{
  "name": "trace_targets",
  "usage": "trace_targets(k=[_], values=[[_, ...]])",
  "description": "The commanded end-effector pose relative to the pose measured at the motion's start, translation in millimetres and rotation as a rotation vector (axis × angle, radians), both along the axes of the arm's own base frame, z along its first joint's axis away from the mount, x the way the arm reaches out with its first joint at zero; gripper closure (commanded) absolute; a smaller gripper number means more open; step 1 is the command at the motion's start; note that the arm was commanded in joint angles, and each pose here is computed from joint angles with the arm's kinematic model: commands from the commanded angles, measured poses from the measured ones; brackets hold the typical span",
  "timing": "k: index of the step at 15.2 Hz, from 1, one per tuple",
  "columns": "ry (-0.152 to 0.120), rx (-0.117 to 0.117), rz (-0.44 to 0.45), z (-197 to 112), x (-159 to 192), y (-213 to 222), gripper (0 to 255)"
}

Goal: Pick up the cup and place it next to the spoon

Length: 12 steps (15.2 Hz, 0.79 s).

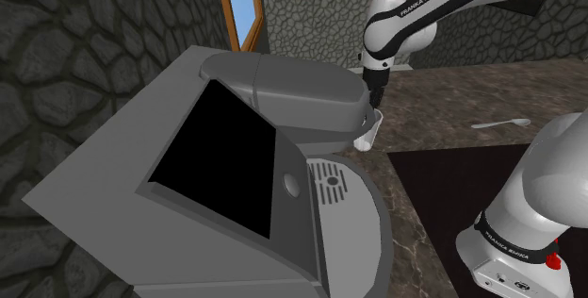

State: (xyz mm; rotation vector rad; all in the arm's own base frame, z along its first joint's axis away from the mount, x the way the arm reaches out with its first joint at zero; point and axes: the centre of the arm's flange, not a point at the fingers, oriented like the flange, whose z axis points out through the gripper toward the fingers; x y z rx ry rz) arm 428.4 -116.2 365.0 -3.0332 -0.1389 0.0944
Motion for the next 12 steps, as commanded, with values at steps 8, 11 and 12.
trace_targets(k=[8, 11, 12], values=[[0.001, 0.000, 0.000, 45, 0, 0, 255], [0.001, 0.000, 0.000, 60, 0, 0, 255], [0.001, 0.000, 0.000, 66, 0, 0, 255]])
